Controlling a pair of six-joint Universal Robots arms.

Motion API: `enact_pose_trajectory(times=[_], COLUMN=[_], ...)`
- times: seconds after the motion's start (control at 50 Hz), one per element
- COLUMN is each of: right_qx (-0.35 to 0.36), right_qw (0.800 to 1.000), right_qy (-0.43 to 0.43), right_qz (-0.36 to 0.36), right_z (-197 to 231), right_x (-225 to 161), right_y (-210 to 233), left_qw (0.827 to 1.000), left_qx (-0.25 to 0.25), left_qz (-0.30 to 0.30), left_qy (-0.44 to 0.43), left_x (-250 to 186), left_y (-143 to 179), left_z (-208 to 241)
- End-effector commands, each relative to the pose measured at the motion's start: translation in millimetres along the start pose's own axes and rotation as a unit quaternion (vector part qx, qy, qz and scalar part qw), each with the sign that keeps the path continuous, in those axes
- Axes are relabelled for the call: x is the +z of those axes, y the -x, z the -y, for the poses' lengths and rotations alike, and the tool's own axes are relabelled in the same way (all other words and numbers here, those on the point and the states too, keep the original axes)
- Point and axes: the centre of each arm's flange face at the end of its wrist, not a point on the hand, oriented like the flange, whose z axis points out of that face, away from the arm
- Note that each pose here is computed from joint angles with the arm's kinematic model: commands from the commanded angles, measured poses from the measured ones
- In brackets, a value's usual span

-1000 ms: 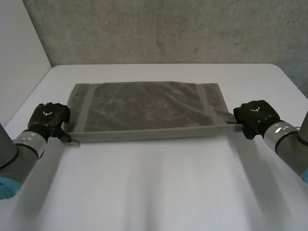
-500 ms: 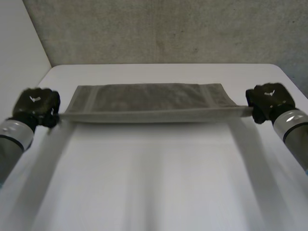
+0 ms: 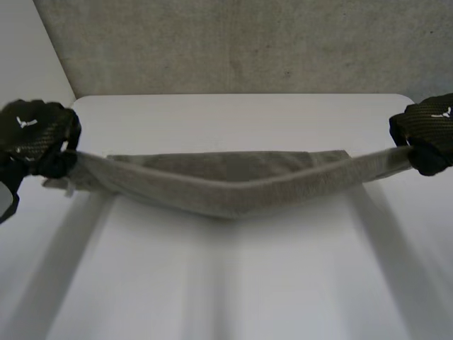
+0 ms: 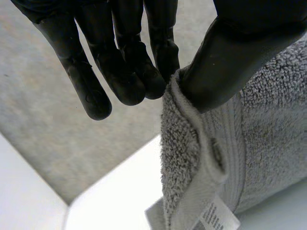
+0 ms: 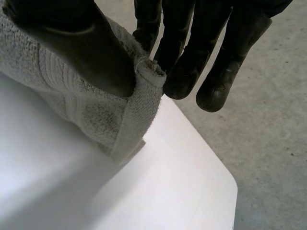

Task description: Fold the towel.

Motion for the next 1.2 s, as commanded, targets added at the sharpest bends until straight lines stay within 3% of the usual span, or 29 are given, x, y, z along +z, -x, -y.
enact_pose_trajectory(times=[0.02,0.1,0.32,0.42,0.48,0.64,0.78,0.92,1.04,1.2], right_qx=[-0.021,-0.031,-0.032,-0.047,-0.046,-0.046,-0.055,-0.058,-0.055,-0.031], right_qw=[1.0,0.999,0.998,0.997,0.997,0.998,0.995,0.995,0.995,0.994], right_qy=[0.003,-0.001,0.035,0.062,0.06,0.009,-0.015,-0.018,-0.001,-0.019], right_qz=[0.023,0.027,0.052,0.024,0.015,-0.046,-0.086,-0.079,-0.085,-0.104], right_z=[1.2,0.5,-35.8,-44.3,-46.0,-48.4,-52.6,-62.5,-68.1,-37.9], right_x=[-10.3,-5.7,83.1,134.8,145.8,198.8,222.4,241.1,242.2,225.2], right_y=[0.7,0.1,10.4,22.5,23.9,31.2,30.0,47.7,48.9,33.7], left_qw=[1.0,1.0,0.998,0.997,0.997,0.999,1.0,0.999,0.999,0.999], left_qx=[-0.012,-0.01,-0.027,-0.028,-0.024,-0.009,-0.003,-0.002,-0.003,-0.006], left_qz=[-0.023,-0.016,-0.038,-0.058,-0.055,-0.04,-0.02,-0.028,-0.029,-0.013], left_qy=[0.016,0.013,0.043,0.05,0.049,0.027,0.019,0.017,0.023,0.041], left_x=[-4.2,2.1,77.4,115.0,139.1,196.0,217.4,225.8,223.9,210.6], left_y=[-3.3,4.9,20.2,13.3,9.9,9.8,13.8,3.7,-3.2,-6.0], left_z=[-9.3,-9.6,-53.3,-72.0,-82.3,-105.5,-118.4,-127.5,-126.5,-110.1])
